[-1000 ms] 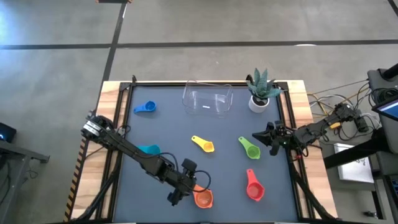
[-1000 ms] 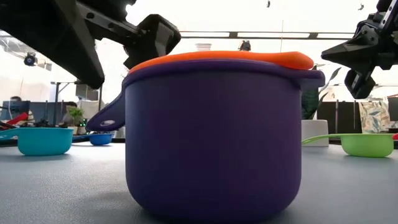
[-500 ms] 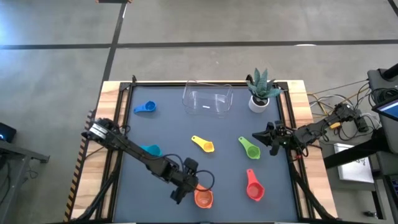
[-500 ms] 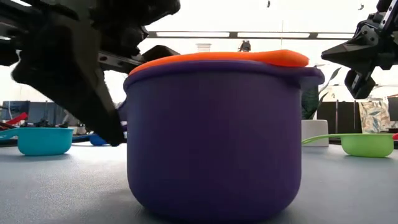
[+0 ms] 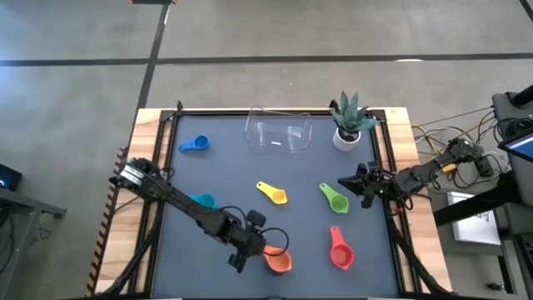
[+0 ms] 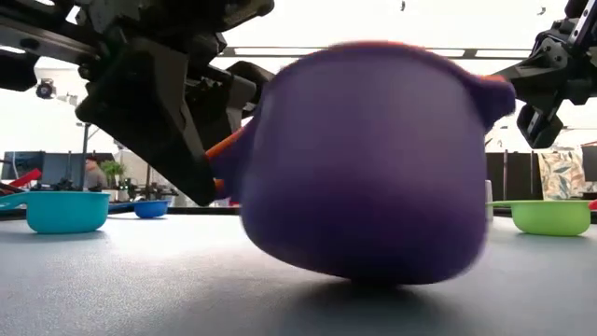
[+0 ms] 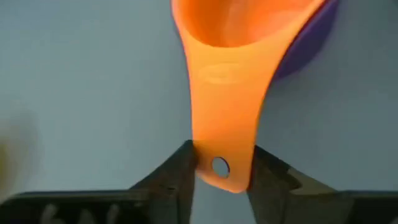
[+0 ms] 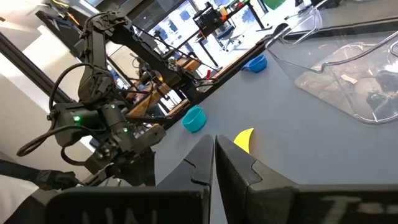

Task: Nest measuring cups in basket
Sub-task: Move the stacked measuring cups to the center of the table

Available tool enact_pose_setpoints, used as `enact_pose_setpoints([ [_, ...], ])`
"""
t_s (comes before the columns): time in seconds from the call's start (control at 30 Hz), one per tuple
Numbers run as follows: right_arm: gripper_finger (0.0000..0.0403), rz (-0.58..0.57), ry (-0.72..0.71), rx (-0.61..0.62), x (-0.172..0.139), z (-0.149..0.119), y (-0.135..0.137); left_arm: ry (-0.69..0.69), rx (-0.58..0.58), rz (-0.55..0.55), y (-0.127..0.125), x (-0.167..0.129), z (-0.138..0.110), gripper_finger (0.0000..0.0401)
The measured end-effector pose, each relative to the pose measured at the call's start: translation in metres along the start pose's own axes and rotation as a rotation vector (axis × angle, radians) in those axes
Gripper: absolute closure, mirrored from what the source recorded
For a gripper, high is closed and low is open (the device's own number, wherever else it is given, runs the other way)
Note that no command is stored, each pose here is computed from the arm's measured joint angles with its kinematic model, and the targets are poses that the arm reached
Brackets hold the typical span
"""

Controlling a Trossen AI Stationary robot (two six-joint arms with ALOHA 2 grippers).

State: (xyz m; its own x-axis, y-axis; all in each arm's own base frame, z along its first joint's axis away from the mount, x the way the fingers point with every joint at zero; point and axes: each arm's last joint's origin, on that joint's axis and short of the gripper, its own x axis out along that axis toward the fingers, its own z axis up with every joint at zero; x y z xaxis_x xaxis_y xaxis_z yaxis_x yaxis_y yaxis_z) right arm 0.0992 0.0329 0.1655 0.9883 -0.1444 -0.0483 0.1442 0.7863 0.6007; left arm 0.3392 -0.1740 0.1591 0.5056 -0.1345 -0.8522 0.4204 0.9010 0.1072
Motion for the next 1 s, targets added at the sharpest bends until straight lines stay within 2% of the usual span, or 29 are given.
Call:
enact_pose_setpoints([
  [0.17, 0.0394, 0.000, 0.000, 0.000, 0.000, 0.000, 0.000, 0.049, -0.007, 0.015, 0.005, 0.000, -0.005, 0.0325],
  [0.4, 0.0394, 0.000, 0.000, 0.000, 0.000, 0.000, 0.000, 0.132, -0.008, 0.120, 0.012, 0.000, -0.013, 0.0325],
  [0.67, 0.0394, 0.000, 0.000, 0.000, 0.000, 0.000, 0.000, 0.142, -0.034, 0.120, 0.012, -0.004, -0.014, 0.0325],
  [0.83, 0.0394, 0.000, 0.000, 0.000, 0.000, 0.000, 0.000, 0.101, -0.066, 0.089, 0.016, -0.028, -0.006, 0.0324],
  [0.9, 0.0394, 0.000, 0.000, 0.001, 0.000, 0.000, 0.000, 0.058, -0.048, 0.061, 0.016, -0.039, 0.000, 0.0322],
  [1.0, 0.0394, 0.001, -0.001, 0.001, 0.000, 0.000, 0.000, 0.024, 0.041, 0.045, 0.013, -0.044, 0.008, 0.0313],
])
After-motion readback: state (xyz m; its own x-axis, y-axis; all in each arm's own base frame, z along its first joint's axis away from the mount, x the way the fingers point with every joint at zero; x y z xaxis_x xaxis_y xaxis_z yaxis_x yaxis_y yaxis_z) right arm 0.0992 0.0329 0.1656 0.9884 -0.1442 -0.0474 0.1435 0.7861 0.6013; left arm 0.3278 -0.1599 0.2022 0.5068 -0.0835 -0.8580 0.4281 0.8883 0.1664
